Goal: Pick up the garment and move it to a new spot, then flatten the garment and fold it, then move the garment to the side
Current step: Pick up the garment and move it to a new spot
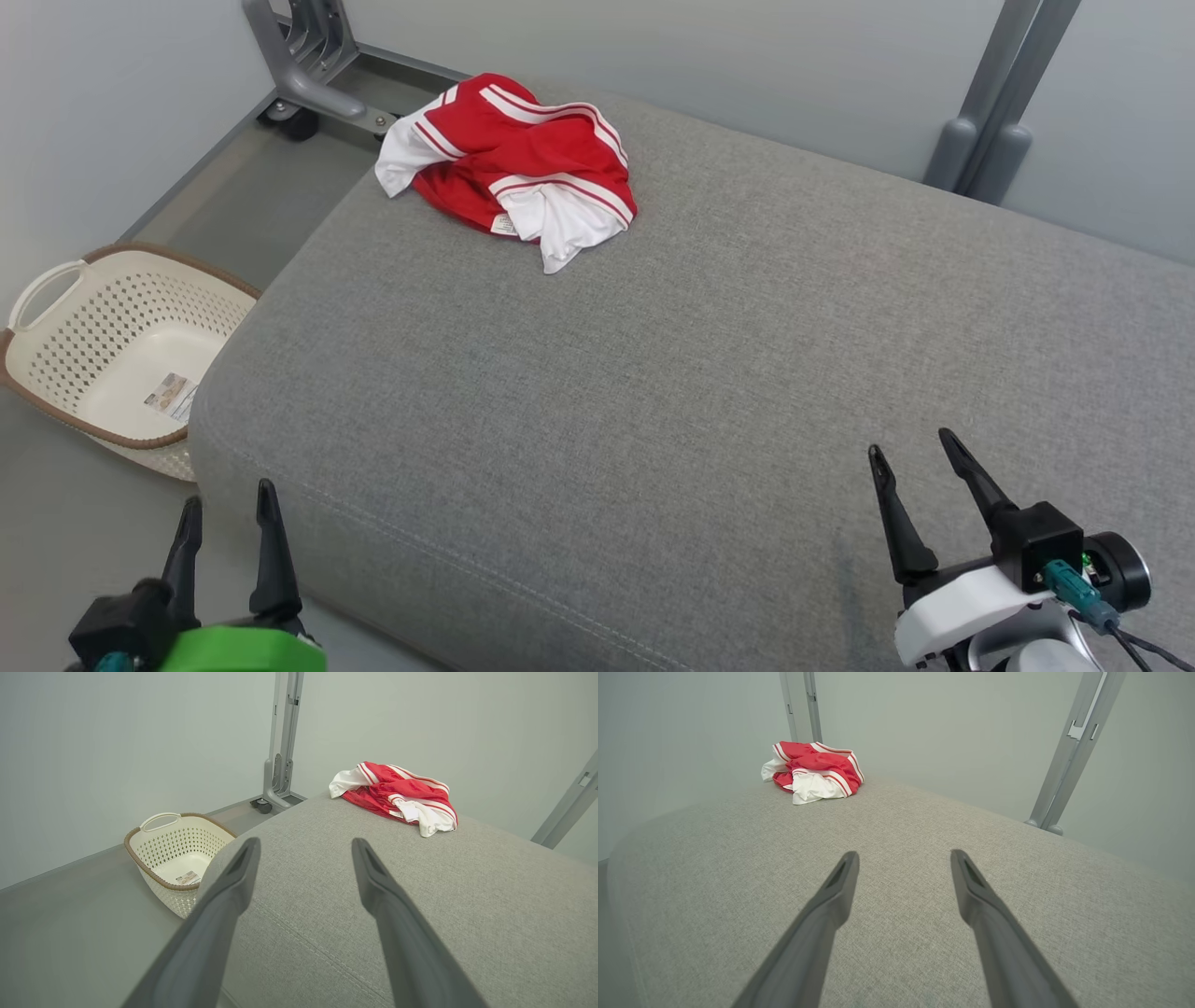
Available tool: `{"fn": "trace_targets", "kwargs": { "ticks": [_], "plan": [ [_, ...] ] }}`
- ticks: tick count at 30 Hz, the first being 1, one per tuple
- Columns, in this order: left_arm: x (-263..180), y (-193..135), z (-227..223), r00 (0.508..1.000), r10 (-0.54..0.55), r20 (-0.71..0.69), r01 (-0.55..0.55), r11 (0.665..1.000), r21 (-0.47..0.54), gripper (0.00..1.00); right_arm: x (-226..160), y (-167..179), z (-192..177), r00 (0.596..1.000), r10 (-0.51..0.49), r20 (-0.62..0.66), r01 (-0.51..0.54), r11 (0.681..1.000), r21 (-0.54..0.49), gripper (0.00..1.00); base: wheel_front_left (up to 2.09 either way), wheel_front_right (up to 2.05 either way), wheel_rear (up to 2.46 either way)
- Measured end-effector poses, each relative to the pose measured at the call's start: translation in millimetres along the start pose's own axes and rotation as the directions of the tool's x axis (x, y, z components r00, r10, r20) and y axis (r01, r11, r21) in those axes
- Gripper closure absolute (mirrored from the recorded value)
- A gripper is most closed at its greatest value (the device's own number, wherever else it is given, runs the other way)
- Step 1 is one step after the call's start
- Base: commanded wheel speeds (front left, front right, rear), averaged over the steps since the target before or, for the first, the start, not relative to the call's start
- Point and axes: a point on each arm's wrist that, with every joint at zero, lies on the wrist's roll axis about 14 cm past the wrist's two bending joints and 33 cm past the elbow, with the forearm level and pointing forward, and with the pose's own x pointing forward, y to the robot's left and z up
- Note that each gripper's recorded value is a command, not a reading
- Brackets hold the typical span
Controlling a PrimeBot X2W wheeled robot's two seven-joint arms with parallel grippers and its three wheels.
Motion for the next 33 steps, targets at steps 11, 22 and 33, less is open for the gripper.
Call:
{"fn": "trace_targets", "kwargs": {
  "ticks": [11,22,33],
  "plan": [
    [133.5,-86.4,6.6,0.978,-0.19,-0.084,0.189,0.982,-0.028,0.0,28.9,-41.6,-3.7,0.999,-0.005,0.045,0.009,0.996,-0.088,0.0,0.0,0.0,0.0],
    [251.4,-137.1,-6.8,0.952,-0.231,-0.203,0.238,0.971,0.012,0.0,52.3,-83.1,-41.7,0.998,-0.041,0.051,0.045,0.996,-0.083,0.0,0.0,0.0,0.0],
    [295.8,-176.4,-124.6,0.878,-0.237,-0.416,0.262,0.965,0.005,0.0,31.3,-119.7,-90.9,0.988,-0.153,-0.009,0.152,0.987,-0.047,0.0,0.0,0.0,0.0]
  ]
}}
